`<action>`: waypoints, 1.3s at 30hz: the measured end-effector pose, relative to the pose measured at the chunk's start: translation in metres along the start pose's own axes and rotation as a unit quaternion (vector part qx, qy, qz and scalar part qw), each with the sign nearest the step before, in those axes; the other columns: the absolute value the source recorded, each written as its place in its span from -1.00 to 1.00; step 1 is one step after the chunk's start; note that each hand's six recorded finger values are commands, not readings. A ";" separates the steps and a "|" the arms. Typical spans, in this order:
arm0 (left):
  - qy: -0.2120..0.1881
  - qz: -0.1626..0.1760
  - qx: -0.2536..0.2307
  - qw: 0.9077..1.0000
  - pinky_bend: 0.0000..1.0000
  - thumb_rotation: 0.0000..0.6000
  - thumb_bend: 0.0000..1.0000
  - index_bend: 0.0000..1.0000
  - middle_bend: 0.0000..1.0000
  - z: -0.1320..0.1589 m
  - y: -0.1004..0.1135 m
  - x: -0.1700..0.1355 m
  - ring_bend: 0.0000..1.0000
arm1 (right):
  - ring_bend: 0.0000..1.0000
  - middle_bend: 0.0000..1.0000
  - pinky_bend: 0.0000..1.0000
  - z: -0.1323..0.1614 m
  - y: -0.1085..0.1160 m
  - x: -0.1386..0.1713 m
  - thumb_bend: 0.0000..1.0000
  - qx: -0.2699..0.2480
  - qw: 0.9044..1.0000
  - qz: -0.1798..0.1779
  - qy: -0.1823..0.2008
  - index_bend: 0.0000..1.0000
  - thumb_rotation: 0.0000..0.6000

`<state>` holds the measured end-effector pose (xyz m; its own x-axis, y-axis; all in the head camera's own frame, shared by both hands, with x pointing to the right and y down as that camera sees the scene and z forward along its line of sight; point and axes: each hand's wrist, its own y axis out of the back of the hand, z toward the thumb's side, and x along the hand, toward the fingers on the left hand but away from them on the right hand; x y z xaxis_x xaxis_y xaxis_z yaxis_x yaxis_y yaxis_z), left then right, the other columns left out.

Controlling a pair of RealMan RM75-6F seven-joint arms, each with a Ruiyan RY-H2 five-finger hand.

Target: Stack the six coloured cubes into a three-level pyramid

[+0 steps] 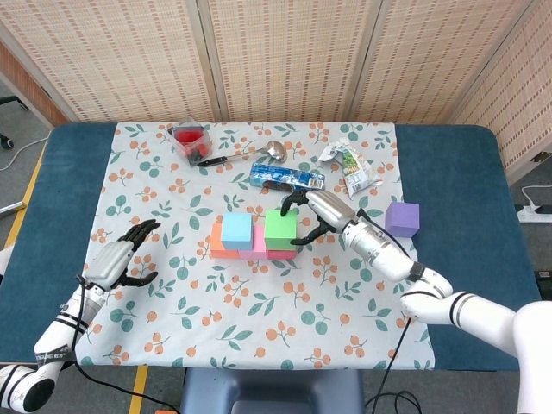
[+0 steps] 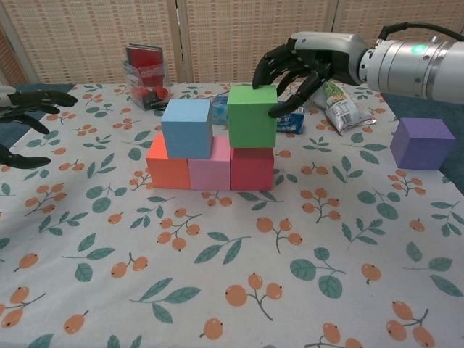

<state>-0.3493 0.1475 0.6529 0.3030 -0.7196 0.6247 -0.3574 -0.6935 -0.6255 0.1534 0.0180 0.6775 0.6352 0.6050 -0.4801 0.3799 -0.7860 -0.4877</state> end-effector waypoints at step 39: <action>-0.005 -0.009 -0.014 1.000 -0.61 1.00 -0.38 -0.94 -0.98 -0.010 -0.010 0.000 -1.00 | -0.87 -0.32 -0.82 -0.009 -0.031 -0.019 -0.89 0.021 1.000 -0.014 0.013 -0.66 1.00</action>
<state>-0.3545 0.1542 0.6636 0.3175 -0.7080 0.6308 -0.3760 -0.7047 -0.6016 0.1354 0.0293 0.7085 0.6420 0.6226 -0.4475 0.3690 -0.7625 -0.5315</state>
